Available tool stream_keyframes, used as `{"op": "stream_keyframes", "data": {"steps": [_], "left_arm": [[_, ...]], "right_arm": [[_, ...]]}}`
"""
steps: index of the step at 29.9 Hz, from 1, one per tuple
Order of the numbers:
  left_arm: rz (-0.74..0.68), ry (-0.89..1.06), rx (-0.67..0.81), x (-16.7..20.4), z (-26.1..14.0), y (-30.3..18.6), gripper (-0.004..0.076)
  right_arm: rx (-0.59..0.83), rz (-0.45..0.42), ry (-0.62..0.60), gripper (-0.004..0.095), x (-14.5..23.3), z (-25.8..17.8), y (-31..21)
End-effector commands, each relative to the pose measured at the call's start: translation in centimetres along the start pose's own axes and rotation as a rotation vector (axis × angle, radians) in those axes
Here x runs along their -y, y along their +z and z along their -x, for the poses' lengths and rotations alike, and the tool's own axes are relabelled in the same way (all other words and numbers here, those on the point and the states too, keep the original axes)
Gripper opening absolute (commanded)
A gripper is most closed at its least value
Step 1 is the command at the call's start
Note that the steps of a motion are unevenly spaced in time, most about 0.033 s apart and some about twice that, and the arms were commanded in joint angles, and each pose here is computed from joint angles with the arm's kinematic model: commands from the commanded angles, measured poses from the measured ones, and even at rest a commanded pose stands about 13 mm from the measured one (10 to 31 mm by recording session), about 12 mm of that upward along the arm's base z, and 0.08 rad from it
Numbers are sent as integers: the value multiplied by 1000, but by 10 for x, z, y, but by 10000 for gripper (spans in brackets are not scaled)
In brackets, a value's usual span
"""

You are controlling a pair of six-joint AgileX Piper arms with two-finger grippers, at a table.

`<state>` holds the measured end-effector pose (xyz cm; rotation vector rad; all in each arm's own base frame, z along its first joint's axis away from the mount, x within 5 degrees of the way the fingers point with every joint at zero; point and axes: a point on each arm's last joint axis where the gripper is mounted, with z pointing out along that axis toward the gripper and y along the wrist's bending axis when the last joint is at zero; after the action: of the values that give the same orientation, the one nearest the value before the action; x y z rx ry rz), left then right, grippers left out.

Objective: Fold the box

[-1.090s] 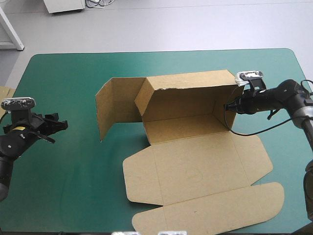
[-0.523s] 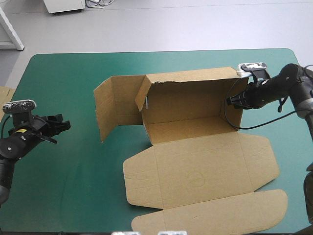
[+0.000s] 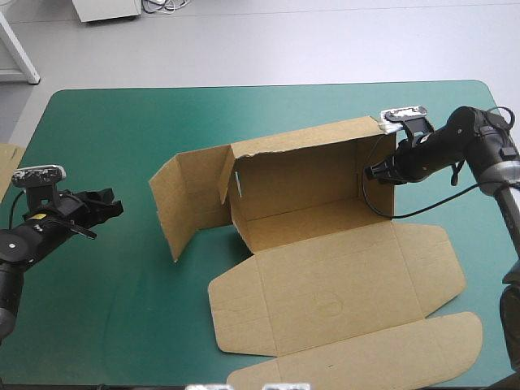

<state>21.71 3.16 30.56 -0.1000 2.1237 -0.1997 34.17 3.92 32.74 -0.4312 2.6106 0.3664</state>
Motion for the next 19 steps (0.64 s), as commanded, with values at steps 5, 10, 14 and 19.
{"op": "stream_keyframes", "data": {"steps": [5, 10, 14, 19], "left_arm": [[-17, -19, 88, 4, 14, -9, 366], [-18, -19, 87, 5, 14, -9, 366], [-19, -14, 89, 5, 14, -9, 366], [-28, 25, 84, 8, 13, -5, 366]], "right_arm": [[126, -3, -12, 558, -8, 11, -23], [127, 0, -10, 561, -8, 11, -23], [137, 6, -6, 559, -11, 10, -29], [227, -40, -39, 486, -17, -3, -46]]}}
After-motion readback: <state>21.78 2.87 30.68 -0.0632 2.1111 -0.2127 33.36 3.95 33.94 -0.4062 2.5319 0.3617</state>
